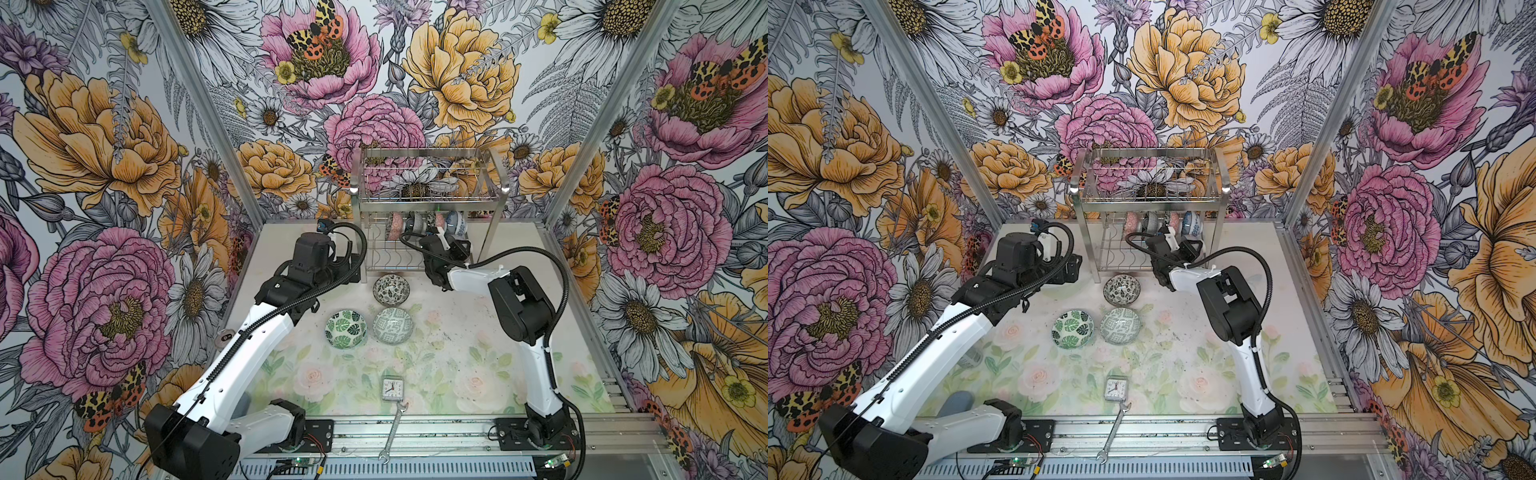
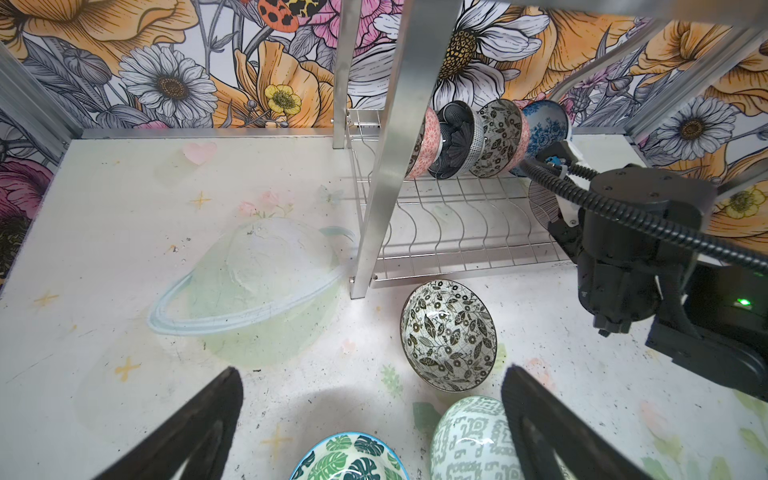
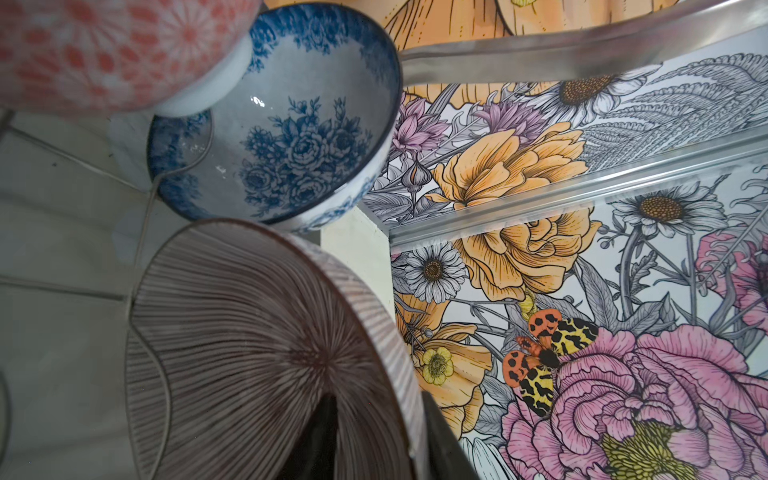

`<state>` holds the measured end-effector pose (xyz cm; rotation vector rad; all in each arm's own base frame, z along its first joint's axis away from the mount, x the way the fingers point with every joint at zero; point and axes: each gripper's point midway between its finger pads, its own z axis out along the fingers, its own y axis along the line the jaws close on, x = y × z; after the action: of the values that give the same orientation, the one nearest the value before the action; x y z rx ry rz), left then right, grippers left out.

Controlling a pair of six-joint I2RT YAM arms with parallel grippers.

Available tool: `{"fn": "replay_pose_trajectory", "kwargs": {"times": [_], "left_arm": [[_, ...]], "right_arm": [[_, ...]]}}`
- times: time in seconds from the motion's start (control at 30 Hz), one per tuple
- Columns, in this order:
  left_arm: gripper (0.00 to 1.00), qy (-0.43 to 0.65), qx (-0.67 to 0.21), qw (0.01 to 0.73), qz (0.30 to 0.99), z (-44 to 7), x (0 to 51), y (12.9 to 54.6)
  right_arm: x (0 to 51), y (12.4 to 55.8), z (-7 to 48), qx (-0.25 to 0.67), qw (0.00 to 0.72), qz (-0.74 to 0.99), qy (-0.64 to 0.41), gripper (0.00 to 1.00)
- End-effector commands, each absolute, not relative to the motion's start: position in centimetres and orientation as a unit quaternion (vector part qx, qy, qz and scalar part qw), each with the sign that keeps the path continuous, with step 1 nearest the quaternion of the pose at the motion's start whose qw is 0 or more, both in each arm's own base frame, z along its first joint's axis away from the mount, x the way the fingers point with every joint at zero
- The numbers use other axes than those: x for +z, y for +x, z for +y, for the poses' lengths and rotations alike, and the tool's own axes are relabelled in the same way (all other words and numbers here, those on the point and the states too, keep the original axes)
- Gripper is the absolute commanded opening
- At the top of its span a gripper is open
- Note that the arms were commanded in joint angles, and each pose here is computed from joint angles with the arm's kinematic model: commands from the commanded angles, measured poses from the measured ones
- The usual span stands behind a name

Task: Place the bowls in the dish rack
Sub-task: 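Lower the purple striped bowl upright into the rack beside the blue floral bowl, then open the right gripper and withdraw it while left gripper reaches toward the black-leaf bowl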

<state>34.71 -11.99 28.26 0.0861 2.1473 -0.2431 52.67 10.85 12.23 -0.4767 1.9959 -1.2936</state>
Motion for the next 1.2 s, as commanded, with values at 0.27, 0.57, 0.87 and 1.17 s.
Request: {"fn": "replay_pose_trajectory", "kwargs": {"times": [0.27, 0.57, 0.87, 1.17], "left_arm": [[0.99, 0.028, -0.108, 0.467, 0.877, -12.0, 27.9, 34.7], [0.99, 0.019, -0.122, 0.464, 0.877, -12.5, 27.4, 33.9], [0.99, -0.041, -0.115, 0.45, 0.885, -10.8, 23.5, 32.1], [0.99, -0.063, -0.118, 0.438, 0.889, -11.5, 21.5, 30.5]], "right_arm": [[18.0, 50.9, 12.4, -0.441, 0.404, 0.782, -0.174, 0.65], [20.4, 47.5, 15.5, -0.339, 0.446, 0.802, -0.209, 0.94], [22.6, 41.1, 18.1, -0.18, 0.478, 0.834, -0.208, 1.0], [27.1, 35.7, 18.9, -0.007, 0.512, 0.836, -0.196, 1.0]]}}
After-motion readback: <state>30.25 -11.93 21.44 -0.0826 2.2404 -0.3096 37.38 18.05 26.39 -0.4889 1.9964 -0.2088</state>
